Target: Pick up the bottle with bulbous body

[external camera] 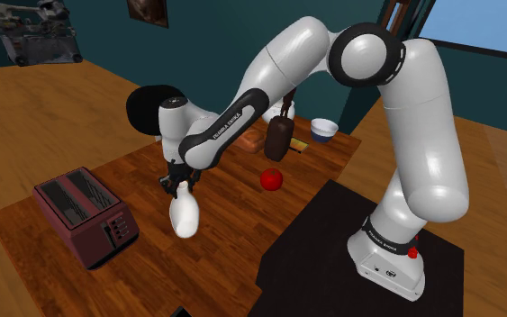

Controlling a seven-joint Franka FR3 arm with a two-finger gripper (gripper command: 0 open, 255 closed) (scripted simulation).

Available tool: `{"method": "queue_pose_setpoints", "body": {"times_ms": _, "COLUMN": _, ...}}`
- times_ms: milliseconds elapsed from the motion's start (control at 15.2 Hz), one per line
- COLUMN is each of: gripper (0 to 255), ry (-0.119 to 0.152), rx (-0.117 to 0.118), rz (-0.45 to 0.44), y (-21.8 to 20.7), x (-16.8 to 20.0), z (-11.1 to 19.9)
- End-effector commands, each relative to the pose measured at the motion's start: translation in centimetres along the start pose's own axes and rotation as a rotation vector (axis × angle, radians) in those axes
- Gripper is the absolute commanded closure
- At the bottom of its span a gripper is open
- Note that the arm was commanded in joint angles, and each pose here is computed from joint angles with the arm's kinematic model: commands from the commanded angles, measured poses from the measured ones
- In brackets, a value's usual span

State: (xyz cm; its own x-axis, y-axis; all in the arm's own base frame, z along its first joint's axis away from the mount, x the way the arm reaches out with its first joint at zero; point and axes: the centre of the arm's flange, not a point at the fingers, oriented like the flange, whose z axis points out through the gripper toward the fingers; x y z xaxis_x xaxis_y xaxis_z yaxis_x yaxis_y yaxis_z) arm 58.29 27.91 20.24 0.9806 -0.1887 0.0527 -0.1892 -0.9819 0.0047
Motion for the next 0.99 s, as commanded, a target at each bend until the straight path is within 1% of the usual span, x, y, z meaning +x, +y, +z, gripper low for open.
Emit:
{"method": "queue_pose_setpoints", "body": {"times_ms": 0, "gripper": 255, "ry": 0.000, "rx": 0.000, "rz": 0.000, "y": 0.0, "x": 0.0, "z": 0.0}}
{"method": "queue_pose_setpoints", "body": {"times_ms": 330, "gripper": 255, "ry": 0.000, "rx": 0.000, "rz": 0.000, "y": 0.0, "x": 0.0, "z": 0.1}}
{"method": "queue_pose_setpoints", "body": {"times_ms": 924, "gripper": 255, "ry": 0.000, "rx": 0.000, "rz": 0.000, "y": 0.1, "x": 0.2, "z": -4.6}}
